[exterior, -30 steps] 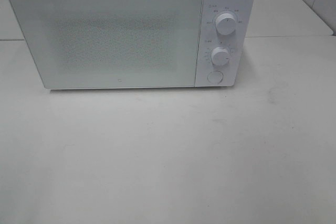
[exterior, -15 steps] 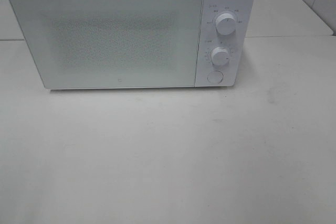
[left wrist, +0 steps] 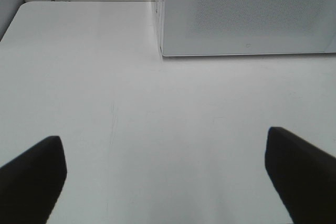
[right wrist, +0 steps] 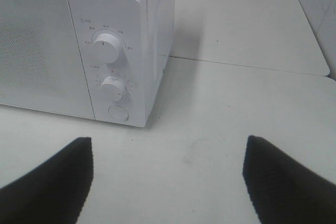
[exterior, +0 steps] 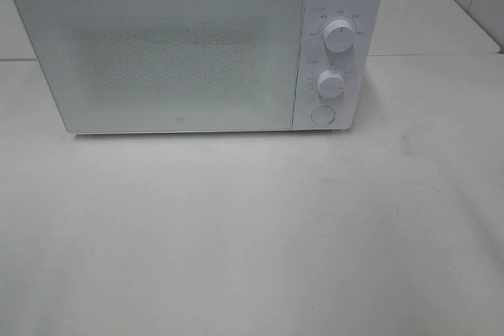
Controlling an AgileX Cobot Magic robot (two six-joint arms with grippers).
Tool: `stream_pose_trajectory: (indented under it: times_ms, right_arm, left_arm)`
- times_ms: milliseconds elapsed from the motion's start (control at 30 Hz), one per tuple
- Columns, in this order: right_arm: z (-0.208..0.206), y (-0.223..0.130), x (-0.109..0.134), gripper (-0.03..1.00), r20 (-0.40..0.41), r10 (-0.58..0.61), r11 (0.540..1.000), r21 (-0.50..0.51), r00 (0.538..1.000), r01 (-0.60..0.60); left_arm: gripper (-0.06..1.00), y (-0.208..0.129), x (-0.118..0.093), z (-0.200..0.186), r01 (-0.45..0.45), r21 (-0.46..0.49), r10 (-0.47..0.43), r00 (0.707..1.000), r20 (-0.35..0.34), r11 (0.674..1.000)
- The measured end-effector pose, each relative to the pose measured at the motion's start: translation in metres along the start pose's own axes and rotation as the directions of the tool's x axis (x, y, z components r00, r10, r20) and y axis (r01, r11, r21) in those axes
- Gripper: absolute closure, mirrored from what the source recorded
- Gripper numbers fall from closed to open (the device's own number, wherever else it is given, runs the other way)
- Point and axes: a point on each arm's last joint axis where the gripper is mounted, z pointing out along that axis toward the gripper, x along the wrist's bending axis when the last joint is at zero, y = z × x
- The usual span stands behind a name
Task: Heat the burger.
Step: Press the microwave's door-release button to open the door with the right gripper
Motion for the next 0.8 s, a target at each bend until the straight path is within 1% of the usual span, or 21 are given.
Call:
stream_pose_trajectory:
  times_ms: [67, 133, 167, 233, 267, 333, 400, 433, 467, 500, 600, 667, 800]
  right_arm:
    - [0.005, 0.001, 0.000, 0.20, -0.002, 0.000, 1.000, -0.001, 1.000, 0.000]
    - [0.023, 0.004, 0.002, 0.20, -0.010, -0.002, 1.000, -0.001, 1.000, 0.002]
    - [0.023, 0.004, 0.002, 0.20, -0.010, -0.002, 1.000, -0.001, 1.000, 0.002]
    - [0.046, 0.007, 0.003, 0.20, -0.020, -0.005, 1.000, -0.015, 1.000, 0.004]
    - [0.046, 0.007, 0.003, 0.20, -0.020, -0.005, 1.000, -0.015, 1.000, 0.004]
    - [0.063, 0.007, 0.005, 0.20, -0.027, -0.006, 1.000, -0.022, 1.000, 0.005]
    - [0.069, 0.007, 0.005, 0.20, -0.030, -0.006, 1.000, -0.026, 1.000, 0.005]
    - [0.082, 0.006, 0.006, 0.20, -0.036, -0.006, 0.999, -0.036, 0.999, 0.005]
    - [0.082, 0.006, 0.006, 0.20, -0.036, -0.006, 0.999, -0.036, 0.999, 0.005]
    - [0.094, 0.005, 0.007, 0.20, -0.042, -0.006, 0.999, -0.045, 0.999, 0.004]
    - [0.100, 0.004, 0.008, 0.20, -0.045, -0.006, 0.999, -0.050, 0.999, 0.003]
    - [0.124, -0.003, 0.010, 0.20, -0.055, -0.011, 0.998, -0.062, 0.998, 0.008]
    - [0.138, -0.008, 0.010, 0.20, -0.053, -0.003, 0.997, -0.080, 0.999, -0.002]
  left_arm:
    - [-0.02, 0.000, 0.000, 0.000, 0.000, 0.000, 0.000, 1.000, 0.000, 1.000]
    - [-0.02, 0.000, 0.000, 0.000, 0.000, 0.000, 0.000, 1.000, 0.000, 1.000]
    - [-0.02, 0.000, 0.000, 0.000, 0.000, 0.000, 0.000, 1.000, 0.000, 1.000]
    - [-0.02, 0.000, 0.000, 0.000, 0.000, 0.000, 0.000, 1.000, 0.000, 1.000]
    - [-0.02, 0.000, 0.000, 0.000, 0.000, 0.000, 0.000, 1.000, 0.000, 1.000]
    - [-0.02, 0.000, 0.000, 0.000, 0.000, 0.000, 0.000, 1.000, 0.000, 1.000]
    - [-0.02, 0.000, 0.000, 0.000, 0.000, 0.000, 0.000, 1.000, 0.000, 1.000]
    - [-0.02, 0.000, 0.000, 0.000, 0.000, 0.000, 0.000, 1.000, 0.000, 1.000]
    - [-0.02, 0.000, 0.000, 0.000, 0.000, 0.000, 0.000, 1.000, 0.000, 1.000]
    - [-0.02, 0.000, 0.000, 0.000, 0.000, 0.000, 0.000, 1.000, 0.000, 1.000]
    - [-0.02, 0.000, 0.000, 0.000, 0.000, 0.000, 0.000, 1.000, 0.000, 1.000]
    - [-0.02, 0.000, 0.000, 0.000, 0.000, 0.000, 0.000, 1.000, 0.000, 1.000]
    - [-0.02, 0.000, 0.000, 0.000, 0.000, 0.000, 0.000, 1.000, 0.000, 1.000]
